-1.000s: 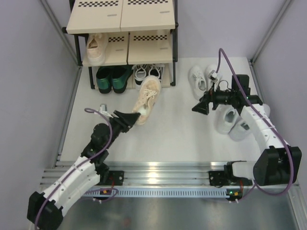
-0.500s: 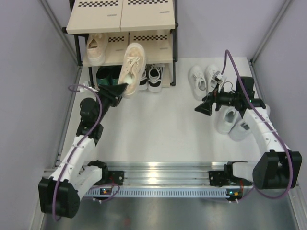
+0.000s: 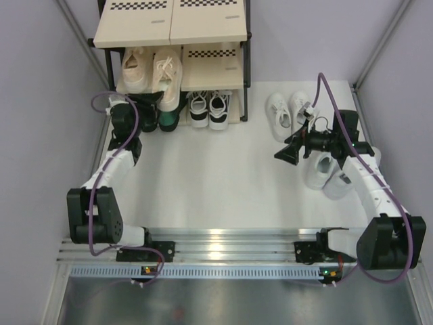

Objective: Place and organize the shoes onto the shoe shelf
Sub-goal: Place the shoe at the shoe shelf.

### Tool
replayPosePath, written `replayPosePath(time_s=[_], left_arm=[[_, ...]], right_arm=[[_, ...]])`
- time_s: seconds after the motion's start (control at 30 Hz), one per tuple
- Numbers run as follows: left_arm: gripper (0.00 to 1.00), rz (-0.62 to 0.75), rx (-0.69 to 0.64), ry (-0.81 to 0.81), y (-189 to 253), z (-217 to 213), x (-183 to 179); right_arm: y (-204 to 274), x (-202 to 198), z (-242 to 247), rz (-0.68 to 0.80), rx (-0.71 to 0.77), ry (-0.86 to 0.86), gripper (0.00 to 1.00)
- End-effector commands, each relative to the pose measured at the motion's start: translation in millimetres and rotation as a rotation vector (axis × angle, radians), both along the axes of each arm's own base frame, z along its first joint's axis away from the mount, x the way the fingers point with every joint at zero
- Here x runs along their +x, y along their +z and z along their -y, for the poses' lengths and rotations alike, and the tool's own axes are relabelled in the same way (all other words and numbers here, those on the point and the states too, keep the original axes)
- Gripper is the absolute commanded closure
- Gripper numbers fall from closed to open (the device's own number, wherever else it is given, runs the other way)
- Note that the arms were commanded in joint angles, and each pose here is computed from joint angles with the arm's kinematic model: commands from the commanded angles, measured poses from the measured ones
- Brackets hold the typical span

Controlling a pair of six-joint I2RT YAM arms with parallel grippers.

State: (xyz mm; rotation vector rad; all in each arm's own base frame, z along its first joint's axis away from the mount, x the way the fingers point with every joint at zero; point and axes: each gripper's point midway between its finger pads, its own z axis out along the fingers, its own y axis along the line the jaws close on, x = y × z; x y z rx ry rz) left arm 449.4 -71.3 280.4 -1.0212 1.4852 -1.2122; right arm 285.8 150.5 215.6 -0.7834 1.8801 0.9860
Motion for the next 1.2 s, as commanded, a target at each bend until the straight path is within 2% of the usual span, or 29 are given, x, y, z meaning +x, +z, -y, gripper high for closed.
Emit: replayPosePath(time_s=[0.0,0.23,0.4,0.67,0.7,0.9,0.93,0.97,1.0,1.1,1.17], left_arm=[[1.0,0.22,-0.026,0.017,89,-7,8],[1.0,0.134,-0.034,0.051,88,-17,41],[1.0,0.055,-0.042,0.042,67,-19,62],[0.98,-0.024,-0.025,0.082,51,-30,79],[0.86,-0.033,-0.025,0.074,47,-31,81],[0.48,-0.058,-0.042,0.056,39,-30,87],[0.36,-0.059,-0.04,0.051,38,-29,86],[0.29,-0.057,-0.038,0.049,39,-29,85],[0.26,-0.054,-0.04,0.048,41,-29,85],[0.08,-0.044,-0.036,0.037,47,-28,81],[0.04,-0.033,-0.035,0.03,52,-28,77]], right_arm=[[14,2,1,0.084,0.012,0.013,0.01],[14,6,11,0.091,0.011,-0.02,0.01],[14,6,12,0.093,0.014,-0.026,0.01],[14,7,14,0.094,0.019,-0.032,0.01],[14,7,14,0.092,0.019,-0.032,0.0],[14,8,17,0.094,0.018,-0.044,0.01],[15,8,18,0.096,0.02,-0.043,0.01],[15,9,18,0.099,0.02,-0.044,0.01],[15,9,19,0.096,0.021,-0.047,0.01],[15,9,20,0.099,0.022,-0.05,0.01],[16,9,20,0.098,0.025,-0.051,0.01]])
